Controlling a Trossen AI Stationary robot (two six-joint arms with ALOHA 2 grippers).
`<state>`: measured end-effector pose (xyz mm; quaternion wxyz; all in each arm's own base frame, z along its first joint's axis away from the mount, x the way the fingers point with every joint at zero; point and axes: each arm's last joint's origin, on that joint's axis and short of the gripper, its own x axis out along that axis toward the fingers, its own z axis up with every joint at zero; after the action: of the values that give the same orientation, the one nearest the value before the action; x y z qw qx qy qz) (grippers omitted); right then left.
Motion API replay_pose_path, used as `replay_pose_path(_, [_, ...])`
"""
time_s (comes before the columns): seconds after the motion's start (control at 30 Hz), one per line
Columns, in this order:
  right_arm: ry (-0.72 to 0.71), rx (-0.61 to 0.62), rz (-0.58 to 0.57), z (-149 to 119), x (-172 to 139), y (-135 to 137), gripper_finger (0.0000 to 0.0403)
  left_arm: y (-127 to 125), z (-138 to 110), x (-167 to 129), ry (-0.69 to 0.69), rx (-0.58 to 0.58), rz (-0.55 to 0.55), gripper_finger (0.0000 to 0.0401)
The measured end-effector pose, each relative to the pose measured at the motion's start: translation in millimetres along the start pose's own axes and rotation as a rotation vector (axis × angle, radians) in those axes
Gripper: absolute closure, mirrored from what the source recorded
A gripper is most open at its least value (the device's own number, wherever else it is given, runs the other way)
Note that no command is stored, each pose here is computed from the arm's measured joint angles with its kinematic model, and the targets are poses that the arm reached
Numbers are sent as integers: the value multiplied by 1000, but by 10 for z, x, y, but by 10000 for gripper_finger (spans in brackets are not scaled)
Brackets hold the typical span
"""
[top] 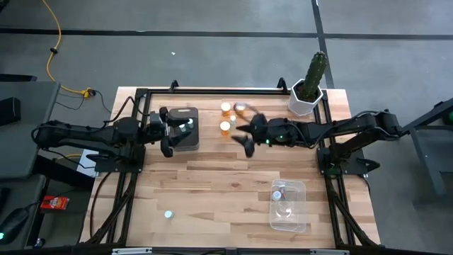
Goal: Pick and place medicine bottles into bin by pill shape (circle, oval)
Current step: Put the small blue medicine bottle into the transparent bin
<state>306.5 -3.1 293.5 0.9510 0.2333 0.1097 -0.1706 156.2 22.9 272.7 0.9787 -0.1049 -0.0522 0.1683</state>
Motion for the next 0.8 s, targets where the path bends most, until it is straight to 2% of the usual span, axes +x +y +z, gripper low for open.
replay_pose_path(0.17, [-26,185,-160,122,91,-359,163,0,1,0,0,-10,0,160])
replay_pose_path(0.27, [32,330,-228,121,190,-633,163,0,0,0,0,-25,0,160])
replay_pose_path(0.37, [112,403,-248,54,328,-833,163,0,1,0,0,-26,1,160])
replay_pose_path(0.47, [225,393,-282,-20,503,-884,163,1,0,0,0,-27,4,160])
replay_pose_path(0.57, [321,319,-342,3,693,-856,163,1,0,0,1,-27,4,160])
replay_pose_path(0.63, [373,259,-425,20,812,-855,163,1,0,0,1,-27,4,160])
replay_pose_path(0.73, [414,207,-536,35,990,-883,163,1,0,0,1,-46,4,160])
replay_pose_path(0.8, [418,205,-559,68,1103,-904,163,1,-1,0,1,-50,4,160])
